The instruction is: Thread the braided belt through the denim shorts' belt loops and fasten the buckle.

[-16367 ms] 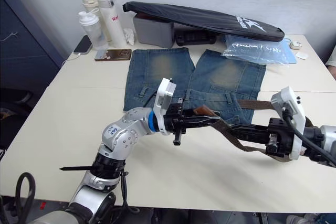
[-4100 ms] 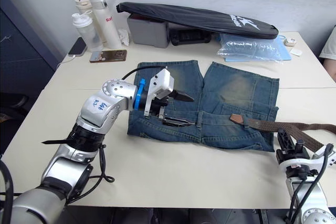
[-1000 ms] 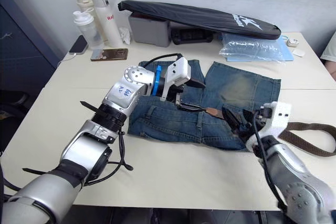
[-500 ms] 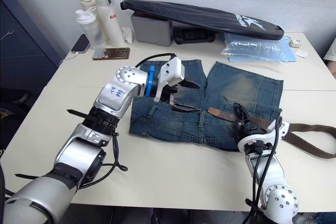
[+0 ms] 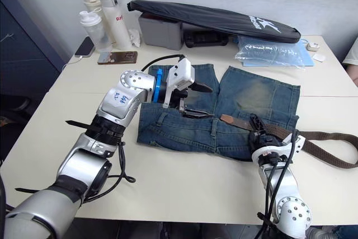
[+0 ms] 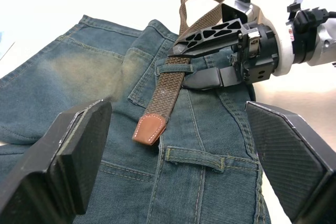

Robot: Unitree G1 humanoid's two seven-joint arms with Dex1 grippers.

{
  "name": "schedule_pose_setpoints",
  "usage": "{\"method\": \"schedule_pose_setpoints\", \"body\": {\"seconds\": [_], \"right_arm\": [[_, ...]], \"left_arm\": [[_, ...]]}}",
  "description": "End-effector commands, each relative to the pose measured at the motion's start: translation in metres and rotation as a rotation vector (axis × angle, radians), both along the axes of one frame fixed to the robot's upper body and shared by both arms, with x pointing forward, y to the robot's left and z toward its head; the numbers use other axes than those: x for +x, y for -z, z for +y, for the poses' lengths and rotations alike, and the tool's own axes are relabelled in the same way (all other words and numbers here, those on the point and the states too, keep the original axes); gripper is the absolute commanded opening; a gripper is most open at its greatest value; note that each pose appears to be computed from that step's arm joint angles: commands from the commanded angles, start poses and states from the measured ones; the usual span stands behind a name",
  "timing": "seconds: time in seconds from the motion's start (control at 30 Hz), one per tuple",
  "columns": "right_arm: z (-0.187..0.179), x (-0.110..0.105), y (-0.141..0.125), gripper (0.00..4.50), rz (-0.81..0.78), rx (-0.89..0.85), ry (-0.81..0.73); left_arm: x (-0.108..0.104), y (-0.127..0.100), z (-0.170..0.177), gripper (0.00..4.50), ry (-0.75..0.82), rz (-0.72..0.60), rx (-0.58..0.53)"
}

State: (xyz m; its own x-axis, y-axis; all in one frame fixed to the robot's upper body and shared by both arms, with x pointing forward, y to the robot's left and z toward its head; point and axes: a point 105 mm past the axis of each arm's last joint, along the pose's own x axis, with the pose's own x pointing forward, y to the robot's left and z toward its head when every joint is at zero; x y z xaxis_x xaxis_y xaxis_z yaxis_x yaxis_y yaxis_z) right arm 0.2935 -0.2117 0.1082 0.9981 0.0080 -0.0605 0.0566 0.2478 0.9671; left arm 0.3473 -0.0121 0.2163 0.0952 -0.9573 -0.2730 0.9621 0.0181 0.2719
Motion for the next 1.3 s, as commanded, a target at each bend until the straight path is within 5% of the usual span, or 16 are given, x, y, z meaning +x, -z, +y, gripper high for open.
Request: {"method": "schedule_pose_setpoints", "body": {"seconds": [0.03, 0.47, 1.3], "right_arm": [[-0.008, 0.001, 0.025, 4.46, 0.131, -0.006, 0.045], [-0.011, 0.001, 0.016, 4.46, 0.361, -0.106, 0.073], [-0.028, 0.029, 0.082, 4.46, 0.637, -0.035, 0.229]], "left_arm": [[-0.004, -0.018, -0.001, 4.5, 0.016, -0.049, -0.043], [-0.003, -0.015, 0.006, 4.5, -0.049, -0.044, -0.091], [-0.004, -0.014, 0.018, 4.5, -0.129, -0.048, -0.106]]}}
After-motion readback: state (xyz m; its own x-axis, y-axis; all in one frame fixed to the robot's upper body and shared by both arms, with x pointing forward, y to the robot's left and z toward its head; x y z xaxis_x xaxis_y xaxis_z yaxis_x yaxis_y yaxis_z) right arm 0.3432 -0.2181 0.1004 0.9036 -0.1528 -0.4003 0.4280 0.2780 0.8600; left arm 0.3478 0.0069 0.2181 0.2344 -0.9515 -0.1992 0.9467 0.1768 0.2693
